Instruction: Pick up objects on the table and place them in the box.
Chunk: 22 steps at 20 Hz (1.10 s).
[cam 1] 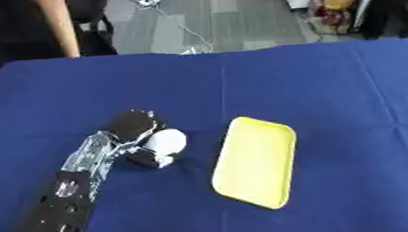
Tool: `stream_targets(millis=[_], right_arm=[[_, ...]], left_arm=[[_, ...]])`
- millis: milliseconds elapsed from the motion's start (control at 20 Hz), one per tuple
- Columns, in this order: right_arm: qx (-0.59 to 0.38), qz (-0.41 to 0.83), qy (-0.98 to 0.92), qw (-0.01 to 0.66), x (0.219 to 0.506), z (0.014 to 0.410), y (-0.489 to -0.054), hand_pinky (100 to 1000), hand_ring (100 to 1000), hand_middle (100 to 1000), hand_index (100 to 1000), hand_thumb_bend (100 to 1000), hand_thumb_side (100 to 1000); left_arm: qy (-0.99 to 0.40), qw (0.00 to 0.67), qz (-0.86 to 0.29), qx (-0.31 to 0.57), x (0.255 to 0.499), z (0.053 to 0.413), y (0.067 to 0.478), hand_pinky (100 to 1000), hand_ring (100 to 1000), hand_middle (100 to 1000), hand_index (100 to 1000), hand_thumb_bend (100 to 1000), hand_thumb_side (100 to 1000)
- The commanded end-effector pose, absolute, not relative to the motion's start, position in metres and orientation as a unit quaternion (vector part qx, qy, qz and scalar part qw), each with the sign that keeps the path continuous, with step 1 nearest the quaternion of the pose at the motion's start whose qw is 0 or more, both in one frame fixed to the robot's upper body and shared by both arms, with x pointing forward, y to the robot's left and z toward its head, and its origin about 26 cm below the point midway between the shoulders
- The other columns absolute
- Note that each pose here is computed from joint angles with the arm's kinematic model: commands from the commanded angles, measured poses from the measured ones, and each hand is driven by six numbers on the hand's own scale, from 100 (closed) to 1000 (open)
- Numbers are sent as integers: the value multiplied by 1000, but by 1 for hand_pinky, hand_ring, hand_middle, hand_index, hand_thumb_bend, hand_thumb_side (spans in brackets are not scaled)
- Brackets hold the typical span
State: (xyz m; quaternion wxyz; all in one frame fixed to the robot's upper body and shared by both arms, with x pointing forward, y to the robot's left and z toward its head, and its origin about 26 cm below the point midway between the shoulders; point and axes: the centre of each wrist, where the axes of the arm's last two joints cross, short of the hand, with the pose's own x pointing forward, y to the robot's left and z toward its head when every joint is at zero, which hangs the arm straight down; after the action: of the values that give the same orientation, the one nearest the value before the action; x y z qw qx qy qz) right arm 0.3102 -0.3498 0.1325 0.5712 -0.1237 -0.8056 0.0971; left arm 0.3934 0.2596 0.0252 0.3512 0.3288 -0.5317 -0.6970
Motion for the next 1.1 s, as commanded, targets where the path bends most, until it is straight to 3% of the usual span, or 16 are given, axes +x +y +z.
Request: stream_targets(millis=[50,500,650,1100], right_arm=[[-130,104,-813,558,311,143,-350,803,808,932,1000,100,908],[-131,106,-812,558,311,144,-351,804,808,932,1000,100,907],[-131,106,-812,558,311,144,-351,804,808,932,1000,100,907],[-130,106,-812,558,311,144,-351,804,809,932,1000,100,907]], left_arm=[[-528,352,-698,333,394,31,266,280,177,309,401,100,220],[-579,329,-660,348,403,93,280,160,178,311,372,100,206],[-595,324,-648,349,404,112,281,161,178,311,371,100,206],[-598,325,-650,340,403,121,279,125,179,311,367,100,209]])
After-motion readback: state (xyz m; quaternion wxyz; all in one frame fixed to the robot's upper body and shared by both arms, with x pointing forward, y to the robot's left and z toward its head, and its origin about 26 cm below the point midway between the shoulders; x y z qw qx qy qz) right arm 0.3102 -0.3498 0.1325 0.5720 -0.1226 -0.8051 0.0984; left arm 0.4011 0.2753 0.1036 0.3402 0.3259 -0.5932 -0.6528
